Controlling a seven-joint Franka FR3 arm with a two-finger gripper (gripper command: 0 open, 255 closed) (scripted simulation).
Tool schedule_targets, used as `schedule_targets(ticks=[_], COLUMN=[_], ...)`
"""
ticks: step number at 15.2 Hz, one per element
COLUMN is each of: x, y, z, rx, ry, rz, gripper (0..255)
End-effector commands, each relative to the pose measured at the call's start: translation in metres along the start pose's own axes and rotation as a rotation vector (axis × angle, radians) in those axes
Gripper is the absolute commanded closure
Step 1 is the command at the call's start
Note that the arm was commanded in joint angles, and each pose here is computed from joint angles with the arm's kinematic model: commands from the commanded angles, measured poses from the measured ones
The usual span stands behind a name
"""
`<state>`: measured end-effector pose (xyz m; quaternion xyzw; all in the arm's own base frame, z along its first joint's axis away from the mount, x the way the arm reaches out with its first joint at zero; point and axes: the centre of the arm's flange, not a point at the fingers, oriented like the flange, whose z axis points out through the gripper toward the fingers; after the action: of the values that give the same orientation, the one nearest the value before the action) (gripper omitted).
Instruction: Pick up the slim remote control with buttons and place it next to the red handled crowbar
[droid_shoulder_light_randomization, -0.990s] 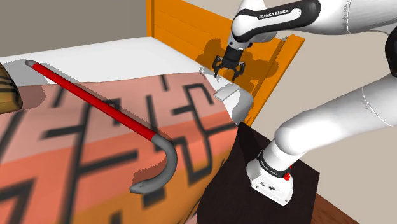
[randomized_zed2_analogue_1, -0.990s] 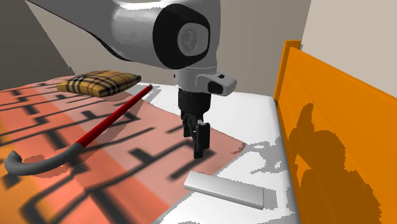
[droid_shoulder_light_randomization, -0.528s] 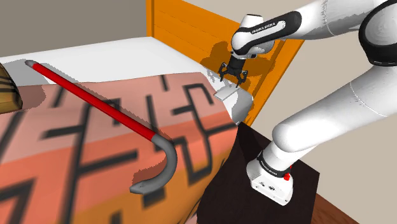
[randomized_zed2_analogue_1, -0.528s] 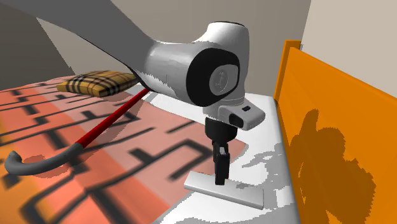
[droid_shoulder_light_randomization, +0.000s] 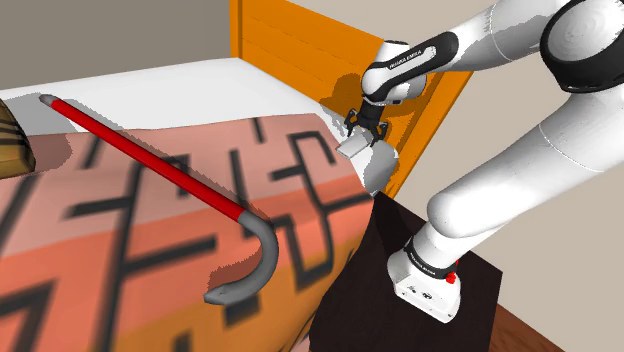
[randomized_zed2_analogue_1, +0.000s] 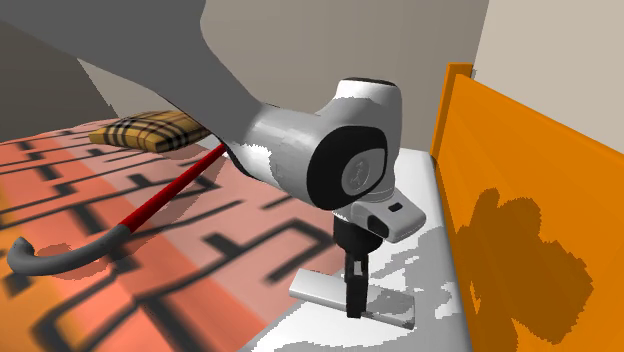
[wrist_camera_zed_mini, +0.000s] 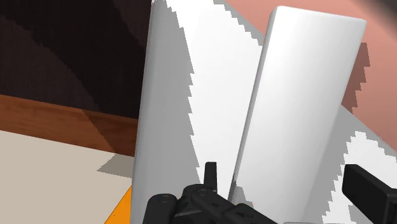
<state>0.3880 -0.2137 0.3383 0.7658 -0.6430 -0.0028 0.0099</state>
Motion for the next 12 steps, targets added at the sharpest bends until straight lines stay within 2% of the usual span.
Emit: schedule_targets(ticks=[1,9,10,12], x=[0.0006,0.0006,0.0006,0.0006], y=[0.0001,0.0001,0.0001,0.0001], z=[0.0077,0.0077,0.0077,0.0077], rx=[0.000,0.000,0.000,0.000], ry=[0.001,0.000,0.000,0.000], rz=[0.000,0.000,0.000,0.000], gripper=[0,0,255,255])
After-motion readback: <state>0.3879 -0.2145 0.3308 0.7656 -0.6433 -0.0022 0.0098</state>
